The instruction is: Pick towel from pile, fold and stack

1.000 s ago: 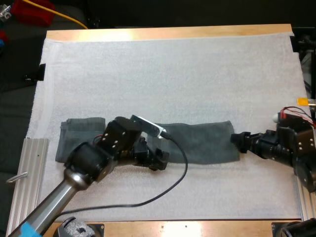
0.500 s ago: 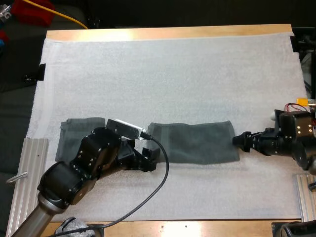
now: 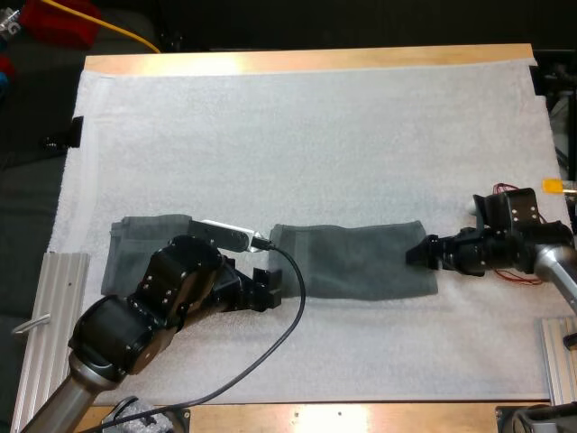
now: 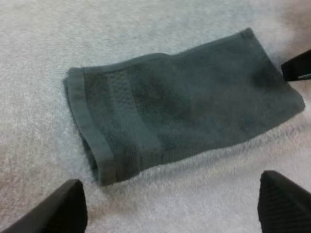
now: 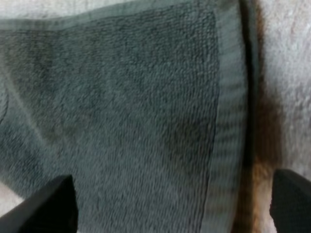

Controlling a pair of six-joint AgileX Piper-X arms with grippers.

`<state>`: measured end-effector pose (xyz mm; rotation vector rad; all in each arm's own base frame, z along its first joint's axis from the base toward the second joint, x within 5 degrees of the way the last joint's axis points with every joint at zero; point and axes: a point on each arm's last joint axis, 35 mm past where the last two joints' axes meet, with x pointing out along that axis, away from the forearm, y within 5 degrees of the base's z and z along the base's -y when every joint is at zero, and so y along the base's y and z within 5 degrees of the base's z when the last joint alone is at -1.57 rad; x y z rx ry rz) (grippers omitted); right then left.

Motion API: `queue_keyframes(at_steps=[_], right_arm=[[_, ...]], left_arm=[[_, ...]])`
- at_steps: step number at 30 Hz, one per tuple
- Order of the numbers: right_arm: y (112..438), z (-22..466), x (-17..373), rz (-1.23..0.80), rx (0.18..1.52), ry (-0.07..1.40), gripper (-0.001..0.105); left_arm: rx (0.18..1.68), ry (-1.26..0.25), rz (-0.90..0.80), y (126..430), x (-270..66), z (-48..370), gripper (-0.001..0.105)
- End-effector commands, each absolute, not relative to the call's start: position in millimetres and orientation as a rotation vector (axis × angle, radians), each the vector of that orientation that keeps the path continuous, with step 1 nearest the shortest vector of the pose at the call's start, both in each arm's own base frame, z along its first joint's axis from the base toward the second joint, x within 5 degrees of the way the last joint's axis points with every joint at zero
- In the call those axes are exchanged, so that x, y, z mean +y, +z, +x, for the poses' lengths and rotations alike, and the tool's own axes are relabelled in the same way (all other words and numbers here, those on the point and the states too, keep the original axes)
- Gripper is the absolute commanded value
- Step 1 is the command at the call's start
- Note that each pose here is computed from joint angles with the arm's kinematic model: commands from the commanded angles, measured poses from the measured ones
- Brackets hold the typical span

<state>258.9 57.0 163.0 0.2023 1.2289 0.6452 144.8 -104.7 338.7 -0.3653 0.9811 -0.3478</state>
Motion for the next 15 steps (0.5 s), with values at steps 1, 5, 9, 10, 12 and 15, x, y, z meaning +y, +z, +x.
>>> queue_keyframes(at_steps=[1,5,9,10,12,15], right_arm=[[164,265,57,0.2,1.209,0.66,0.078],[155,273,58,0.207,1.218,0.64,0.078],[144,276,59,0.239,1.247,0.635,0.078],[140,276,59,0.253,1.259,0.647,0.078],[136,276,60,0.281,1.277,0.674,0.078],[130,276,62,0.327,1.297,0.714,0.078]], left_arm=[[0.964,-0.323,-0.381,341,-104,145,0.07],[0.96,-0.319,-0.382,341,-104,145,0.07],[0.96,-0.319,-0.382,341,-104,145,0.07],[0.96,-0.319,-0.382,341,-104,145,0.07],[0.96,-0.319,-0.382,341,-104,145,0.07],[0.96,-0.319,-0.382,341,-104,145,0.07]])
